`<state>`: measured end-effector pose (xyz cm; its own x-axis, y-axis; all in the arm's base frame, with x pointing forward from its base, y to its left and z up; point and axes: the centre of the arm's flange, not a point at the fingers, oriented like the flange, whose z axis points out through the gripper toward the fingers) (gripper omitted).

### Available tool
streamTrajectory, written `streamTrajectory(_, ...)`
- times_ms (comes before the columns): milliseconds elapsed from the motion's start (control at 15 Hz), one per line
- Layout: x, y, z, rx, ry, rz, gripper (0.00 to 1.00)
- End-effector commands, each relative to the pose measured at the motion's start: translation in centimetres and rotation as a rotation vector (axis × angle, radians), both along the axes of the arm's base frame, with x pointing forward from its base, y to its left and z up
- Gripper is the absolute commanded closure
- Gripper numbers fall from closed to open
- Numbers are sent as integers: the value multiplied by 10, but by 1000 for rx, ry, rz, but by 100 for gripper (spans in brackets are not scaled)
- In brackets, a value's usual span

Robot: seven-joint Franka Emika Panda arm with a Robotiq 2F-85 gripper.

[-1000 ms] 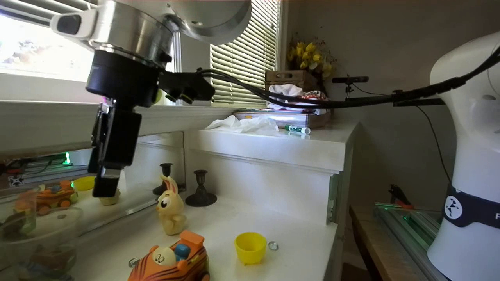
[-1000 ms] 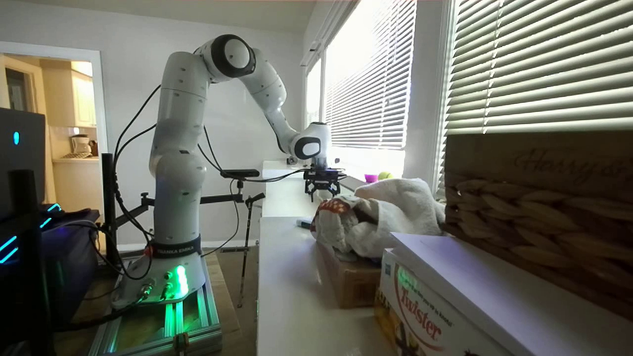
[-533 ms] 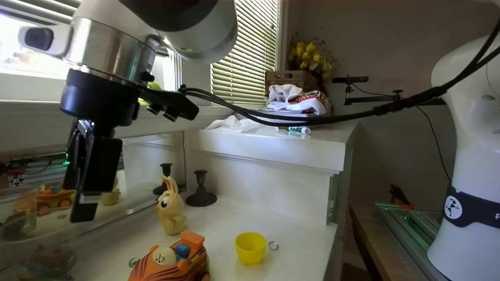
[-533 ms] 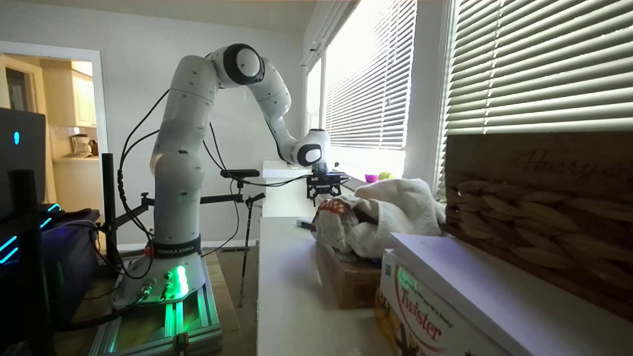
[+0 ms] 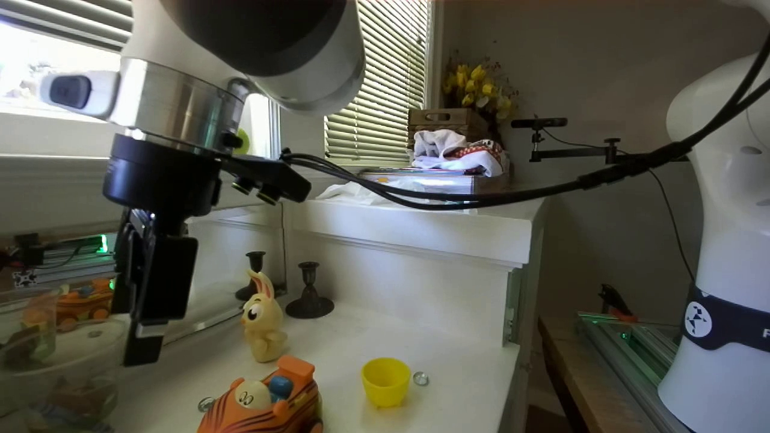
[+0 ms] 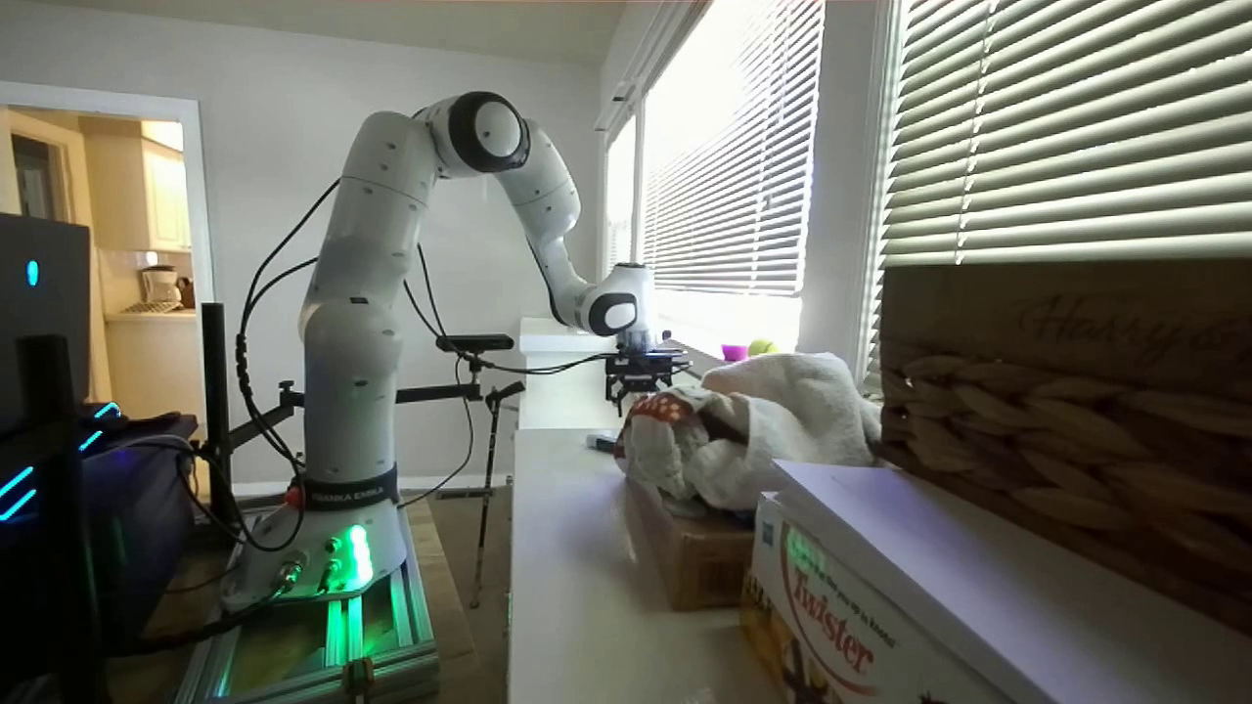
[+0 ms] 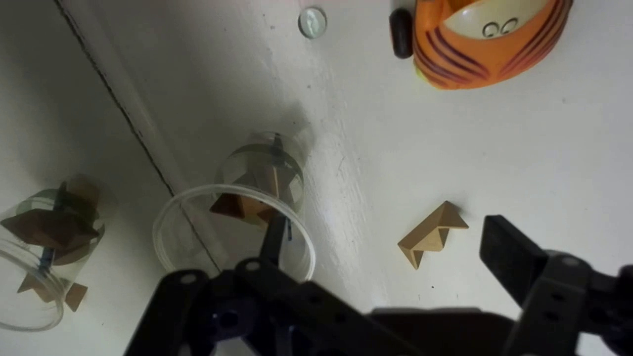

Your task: Move the clear cup to the top of the counter on the right.

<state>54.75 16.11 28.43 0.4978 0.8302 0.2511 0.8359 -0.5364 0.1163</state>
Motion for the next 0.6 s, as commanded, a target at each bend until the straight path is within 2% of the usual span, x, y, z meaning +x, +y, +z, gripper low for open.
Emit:
streamTrajectory(0,14,5,-17,-4,8,27,0)
streamTrajectory(533,33,18,-20,-49,-35,128,0)
